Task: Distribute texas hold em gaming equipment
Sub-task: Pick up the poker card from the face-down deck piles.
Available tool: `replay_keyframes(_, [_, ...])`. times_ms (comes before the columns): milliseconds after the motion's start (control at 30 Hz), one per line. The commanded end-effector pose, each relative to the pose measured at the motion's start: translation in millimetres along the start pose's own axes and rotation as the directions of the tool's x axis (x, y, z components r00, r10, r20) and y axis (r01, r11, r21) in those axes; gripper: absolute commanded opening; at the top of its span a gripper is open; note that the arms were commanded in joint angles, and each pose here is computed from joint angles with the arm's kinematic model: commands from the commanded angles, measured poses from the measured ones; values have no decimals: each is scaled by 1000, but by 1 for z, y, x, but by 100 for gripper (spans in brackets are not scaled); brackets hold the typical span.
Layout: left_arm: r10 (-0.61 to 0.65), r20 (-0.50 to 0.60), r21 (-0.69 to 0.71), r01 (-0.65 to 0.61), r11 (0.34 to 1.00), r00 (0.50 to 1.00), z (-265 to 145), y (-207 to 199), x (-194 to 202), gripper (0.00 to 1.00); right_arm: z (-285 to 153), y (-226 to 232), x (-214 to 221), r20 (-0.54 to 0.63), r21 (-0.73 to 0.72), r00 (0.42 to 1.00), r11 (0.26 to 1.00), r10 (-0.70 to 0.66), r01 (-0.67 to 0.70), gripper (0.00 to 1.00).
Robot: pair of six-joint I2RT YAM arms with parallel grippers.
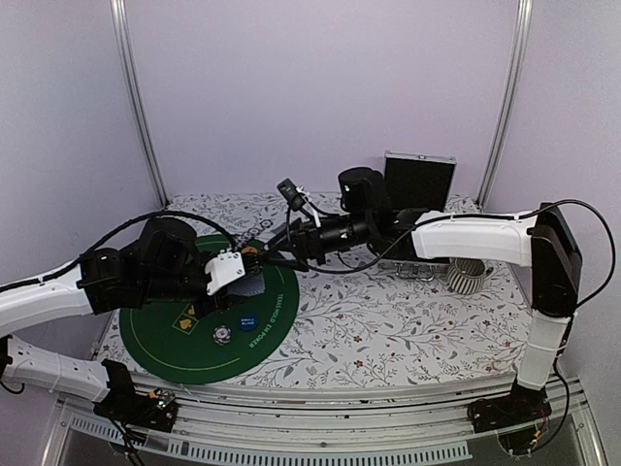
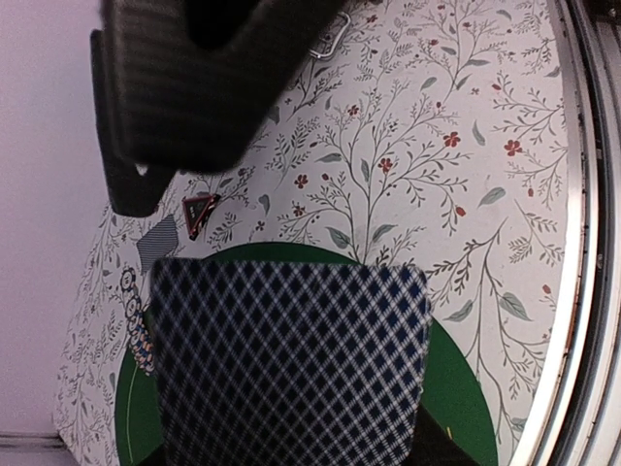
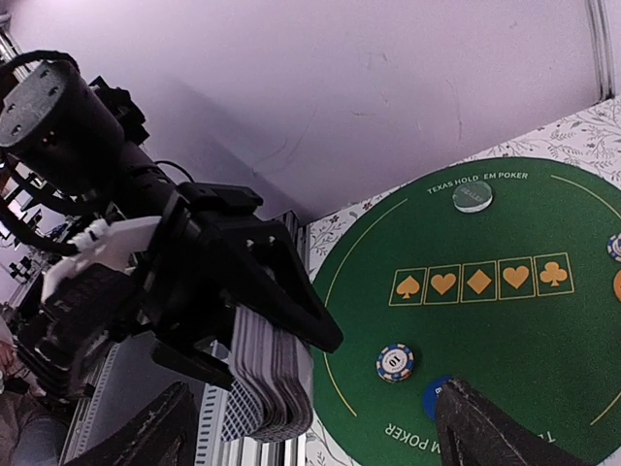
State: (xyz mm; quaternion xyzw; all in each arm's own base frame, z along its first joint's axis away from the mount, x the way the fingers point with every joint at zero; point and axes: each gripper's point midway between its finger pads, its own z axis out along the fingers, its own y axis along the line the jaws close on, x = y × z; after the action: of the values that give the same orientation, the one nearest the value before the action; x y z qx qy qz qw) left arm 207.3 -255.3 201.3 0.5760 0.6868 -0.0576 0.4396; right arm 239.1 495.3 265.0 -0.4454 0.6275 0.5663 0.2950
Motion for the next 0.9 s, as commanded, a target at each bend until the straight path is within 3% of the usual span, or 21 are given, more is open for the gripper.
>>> replay_keyframes(0, [-9,35,-17,9,1000,999,-4,9,-12,47,16,0,13,-30,-39,1000,999,4,-6,86])
replay_keyframes(467, [-18,61,-27,19,999,998,-9,13,-19,47,37,-13,13,-25,16,1000,1000,14,-14,85])
replay_keyframes(867, [-15,53,-38,17,999,998,-7,14,-17,47,23,-24,4,-38,154,999,988,-7,13,75])
